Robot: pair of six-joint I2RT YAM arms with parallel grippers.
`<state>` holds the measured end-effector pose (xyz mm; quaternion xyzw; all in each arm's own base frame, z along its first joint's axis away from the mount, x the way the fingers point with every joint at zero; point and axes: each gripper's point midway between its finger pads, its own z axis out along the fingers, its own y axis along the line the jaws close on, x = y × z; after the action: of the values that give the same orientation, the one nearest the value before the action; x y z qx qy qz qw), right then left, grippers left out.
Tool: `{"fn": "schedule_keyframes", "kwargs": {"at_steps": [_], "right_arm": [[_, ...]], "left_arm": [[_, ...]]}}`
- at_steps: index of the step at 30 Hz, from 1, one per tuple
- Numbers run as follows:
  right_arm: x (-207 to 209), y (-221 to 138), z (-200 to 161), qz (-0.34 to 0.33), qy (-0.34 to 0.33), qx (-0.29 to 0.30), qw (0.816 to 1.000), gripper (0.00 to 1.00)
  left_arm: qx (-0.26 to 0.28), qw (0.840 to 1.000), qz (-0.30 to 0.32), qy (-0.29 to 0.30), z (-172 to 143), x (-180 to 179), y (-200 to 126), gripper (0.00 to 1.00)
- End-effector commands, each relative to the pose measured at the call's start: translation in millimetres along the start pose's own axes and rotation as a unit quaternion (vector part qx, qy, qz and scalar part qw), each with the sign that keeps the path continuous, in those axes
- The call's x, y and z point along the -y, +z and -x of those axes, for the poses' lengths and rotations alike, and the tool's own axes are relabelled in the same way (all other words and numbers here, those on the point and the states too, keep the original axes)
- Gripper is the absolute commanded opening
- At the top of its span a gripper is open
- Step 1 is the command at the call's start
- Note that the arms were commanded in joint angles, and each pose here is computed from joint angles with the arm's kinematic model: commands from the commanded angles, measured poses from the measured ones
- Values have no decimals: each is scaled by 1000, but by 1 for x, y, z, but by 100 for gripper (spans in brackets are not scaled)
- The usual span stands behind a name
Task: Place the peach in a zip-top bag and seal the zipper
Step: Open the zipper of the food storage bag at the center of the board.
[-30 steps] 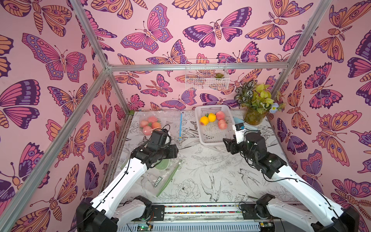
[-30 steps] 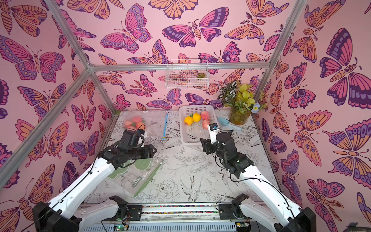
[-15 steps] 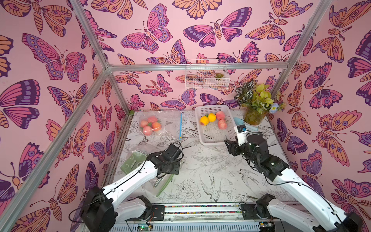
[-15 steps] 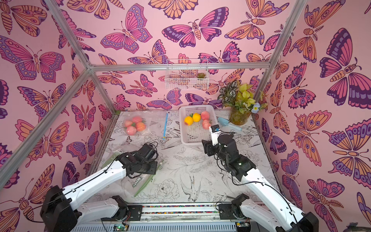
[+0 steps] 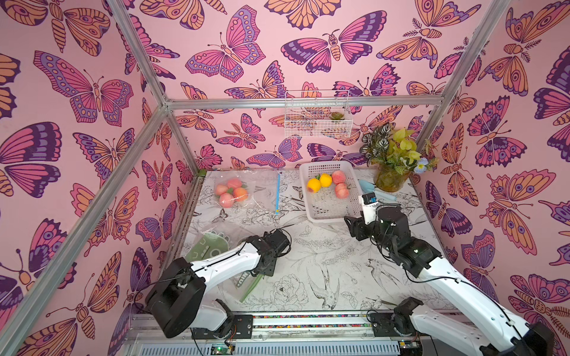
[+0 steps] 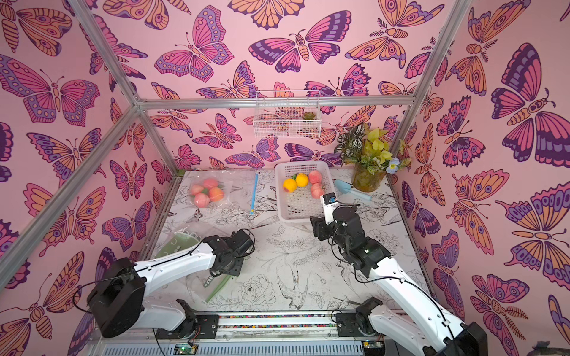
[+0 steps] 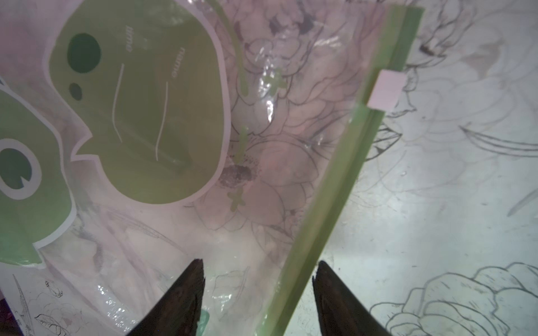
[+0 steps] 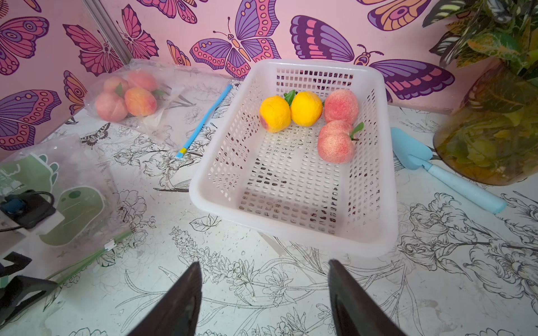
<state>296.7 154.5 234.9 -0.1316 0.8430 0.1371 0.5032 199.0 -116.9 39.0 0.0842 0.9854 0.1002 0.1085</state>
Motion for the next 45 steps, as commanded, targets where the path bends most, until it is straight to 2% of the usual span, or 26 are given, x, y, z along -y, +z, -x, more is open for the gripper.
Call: {"fn": "schedule_keyframes", "kwargs": {"at_steps": [1, 7, 11, 23, 26, 31, 37, 41, 45], "right_arm": [[4, 2, 0, -8, 12, 3, 1000, 69], [4, 1, 0, -9, 10, 2, 1000, 69], [4, 1, -1, -7, 12, 1, 1000, 69], [2, 1, -1, -3, 14, -1, 1000, 69], [3, 1, -2, -3, 15, -2, 1000, 69], [1, 1, 0, 2, 16, 0, 1000, 69], [-3, 2, -1, 11, 16, -4, 1000, 69], [-12, 3, -1, 38, 15, -6, 999, 70], [-35, 6, 0, 101, 15, -15, 995, 69]], "left_arm": [[-3, 1000, 23, -3, -1, -5, 2, 58], [2, 1000, 28, -5, 2, -6, 2, 51], [6, 1000, 29, -4, 5, -5, 2, 43], [16, 999, 37, 3, 15, -4, 1, 37], [16, 999, 38, 2, 15, -5, 2, 27], [23, 999, 40, 2, 18, -5, 1, 0], [46, 999, 17, 7, 28, -1, -15, 0], [70, 997, -41, -5, 38, 11, -40, 0], [97, 989, -111, -24, 51, 26, -73, 0]]}}
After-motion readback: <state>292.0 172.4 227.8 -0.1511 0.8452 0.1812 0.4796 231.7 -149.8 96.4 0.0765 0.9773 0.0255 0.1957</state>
